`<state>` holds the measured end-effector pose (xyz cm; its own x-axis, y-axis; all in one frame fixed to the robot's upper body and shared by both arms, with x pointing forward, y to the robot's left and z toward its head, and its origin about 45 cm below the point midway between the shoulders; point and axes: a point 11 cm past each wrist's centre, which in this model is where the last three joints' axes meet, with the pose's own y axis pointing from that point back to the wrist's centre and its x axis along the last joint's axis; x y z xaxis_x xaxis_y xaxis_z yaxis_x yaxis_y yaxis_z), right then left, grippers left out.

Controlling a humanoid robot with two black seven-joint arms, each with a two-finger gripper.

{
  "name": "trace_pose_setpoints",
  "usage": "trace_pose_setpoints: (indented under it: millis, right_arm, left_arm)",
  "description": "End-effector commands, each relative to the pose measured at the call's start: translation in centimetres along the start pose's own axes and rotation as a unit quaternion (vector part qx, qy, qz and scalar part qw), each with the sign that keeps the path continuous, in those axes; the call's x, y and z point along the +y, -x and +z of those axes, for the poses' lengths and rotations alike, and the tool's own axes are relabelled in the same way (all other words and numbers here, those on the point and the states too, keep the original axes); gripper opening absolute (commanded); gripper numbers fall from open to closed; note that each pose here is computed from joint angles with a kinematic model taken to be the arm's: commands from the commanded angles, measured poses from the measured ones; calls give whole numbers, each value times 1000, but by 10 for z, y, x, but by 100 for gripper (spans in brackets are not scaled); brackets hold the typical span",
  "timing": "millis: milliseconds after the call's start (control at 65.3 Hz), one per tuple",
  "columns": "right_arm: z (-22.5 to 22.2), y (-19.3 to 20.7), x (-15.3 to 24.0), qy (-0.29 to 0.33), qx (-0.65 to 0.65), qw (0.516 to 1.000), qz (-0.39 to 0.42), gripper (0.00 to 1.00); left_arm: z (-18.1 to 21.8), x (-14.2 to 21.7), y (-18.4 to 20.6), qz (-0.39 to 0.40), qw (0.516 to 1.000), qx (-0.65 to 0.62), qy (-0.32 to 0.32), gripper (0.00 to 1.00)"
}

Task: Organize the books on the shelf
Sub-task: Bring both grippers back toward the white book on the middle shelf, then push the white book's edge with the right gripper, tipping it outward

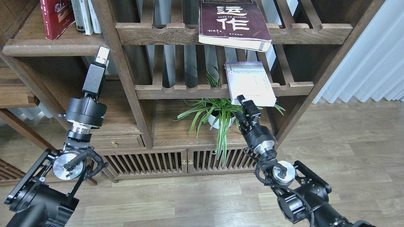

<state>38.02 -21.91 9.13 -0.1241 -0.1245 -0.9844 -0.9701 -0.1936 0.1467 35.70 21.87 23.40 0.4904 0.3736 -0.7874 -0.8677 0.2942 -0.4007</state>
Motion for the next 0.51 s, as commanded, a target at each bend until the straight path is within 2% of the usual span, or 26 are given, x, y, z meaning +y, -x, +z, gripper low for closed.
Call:
trace_pose_setpoints:
  millis: [0,107,260,490]
  right_arm:
    - [-10,2,-7,-15,-2,1000,22,86]
    - [-12,3,-10,-17,0,999,31,85]
    - [-16,6,-15,-21,4,999,31,77]
    - [-17,5,-14,-24,2,999,28,55]
  left_arm:
    - [-6,0,1,-2,1000,3,-9,99]
    - [-7,1,1,-1,1000,3,-10,99]
    - [-7,1,1,-1,1000,3,-10,99]
    - [-7,1,1,-1,1000,3,-10,99]
